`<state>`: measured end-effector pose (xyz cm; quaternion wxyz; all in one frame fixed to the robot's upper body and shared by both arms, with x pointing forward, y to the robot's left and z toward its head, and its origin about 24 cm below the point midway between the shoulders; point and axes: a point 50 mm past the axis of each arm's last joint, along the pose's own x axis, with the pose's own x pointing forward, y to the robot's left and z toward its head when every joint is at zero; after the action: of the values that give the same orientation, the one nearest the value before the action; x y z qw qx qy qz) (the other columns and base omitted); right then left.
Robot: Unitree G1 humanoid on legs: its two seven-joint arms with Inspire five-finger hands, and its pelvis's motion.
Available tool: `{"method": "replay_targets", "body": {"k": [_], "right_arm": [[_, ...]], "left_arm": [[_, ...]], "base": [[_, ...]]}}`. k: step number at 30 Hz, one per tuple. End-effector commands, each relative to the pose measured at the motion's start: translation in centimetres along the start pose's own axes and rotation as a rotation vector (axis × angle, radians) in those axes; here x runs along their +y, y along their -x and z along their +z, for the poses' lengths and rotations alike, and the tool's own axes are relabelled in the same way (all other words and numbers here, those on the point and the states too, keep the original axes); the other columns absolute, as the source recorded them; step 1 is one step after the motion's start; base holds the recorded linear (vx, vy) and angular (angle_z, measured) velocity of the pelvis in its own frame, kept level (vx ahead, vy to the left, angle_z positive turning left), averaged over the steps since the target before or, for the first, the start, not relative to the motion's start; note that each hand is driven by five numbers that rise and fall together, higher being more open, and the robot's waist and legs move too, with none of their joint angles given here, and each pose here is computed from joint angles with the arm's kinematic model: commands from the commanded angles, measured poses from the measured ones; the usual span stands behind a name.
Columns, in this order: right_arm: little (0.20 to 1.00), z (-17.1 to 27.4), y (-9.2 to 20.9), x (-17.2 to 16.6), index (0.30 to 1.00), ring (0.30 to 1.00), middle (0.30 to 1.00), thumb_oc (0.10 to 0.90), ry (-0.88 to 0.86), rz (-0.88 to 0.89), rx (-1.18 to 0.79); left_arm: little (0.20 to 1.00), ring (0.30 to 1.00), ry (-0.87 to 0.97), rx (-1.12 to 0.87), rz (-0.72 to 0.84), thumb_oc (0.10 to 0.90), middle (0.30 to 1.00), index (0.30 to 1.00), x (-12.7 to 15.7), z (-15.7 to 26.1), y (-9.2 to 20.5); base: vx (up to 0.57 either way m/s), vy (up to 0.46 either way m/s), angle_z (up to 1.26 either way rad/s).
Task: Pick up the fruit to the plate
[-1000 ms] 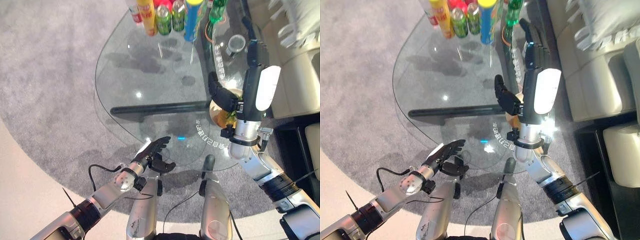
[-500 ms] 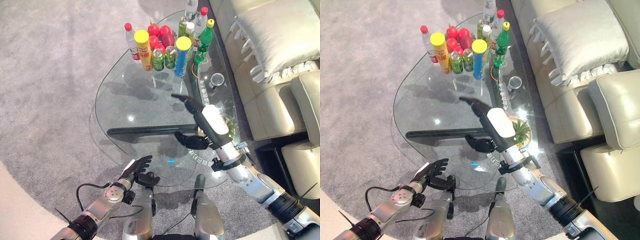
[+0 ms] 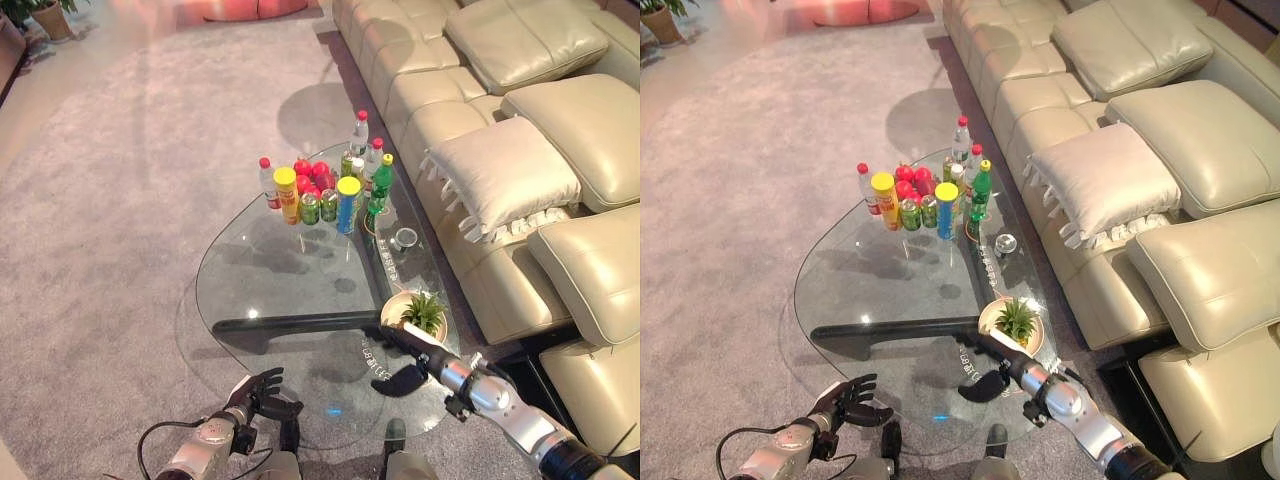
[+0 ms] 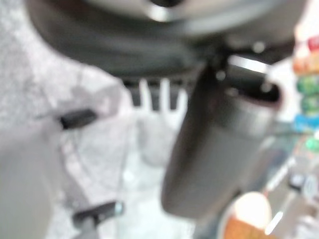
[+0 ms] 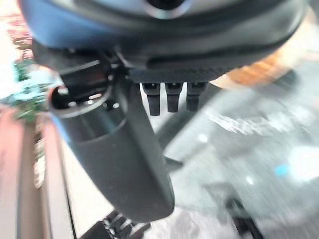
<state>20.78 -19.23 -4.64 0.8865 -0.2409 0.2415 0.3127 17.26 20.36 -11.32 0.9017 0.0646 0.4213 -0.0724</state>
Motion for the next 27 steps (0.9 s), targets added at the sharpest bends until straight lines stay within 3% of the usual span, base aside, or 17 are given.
{"method": "replay_targets", "body": {"k": [1,12,20,27], "right_arm": [[0.900,1.3,-0.8,0.6,0.900,0.900,0.900,0.800,-0.109,0.040,-0.083],[0.900,-7.2,-0.6,4.6,0.900,0.900,0.900,0.800,-0.478,-0.058,0.326],[0.900,-13.9,2.8,8.0,0.900,0.900,0.900,0.800,-0.752,-0.199,0.725],[0.900,-16.4,5.7,10.8,0.900,0.900,0.900,0.800,-0.944,-0.339,0.954]], "left_arm": [[0.900,0.900,0.016,0.015,0.026,0.800,0.900,0.900,0.6,-0.2,-0.3],[0.900,0.900,0.120,0.181,0.097,0.800,0.900,0.900,0.6,-4.0,-0.3],[0.900,0.900,0.249,0.331,0.151,0.800,0.900,0.900,0.1,-7.7,0.5],[0.900,0.900,0.337,0.482,0.226,0.800,0.900,0.900,-0.6,-10.9,1.8]], "base": [[0.01,-0.017,-0.14],[0.01,-0.001,-0.01],[0.05,0.002,-0.05],[0.05,0.003,-0.01]]}}
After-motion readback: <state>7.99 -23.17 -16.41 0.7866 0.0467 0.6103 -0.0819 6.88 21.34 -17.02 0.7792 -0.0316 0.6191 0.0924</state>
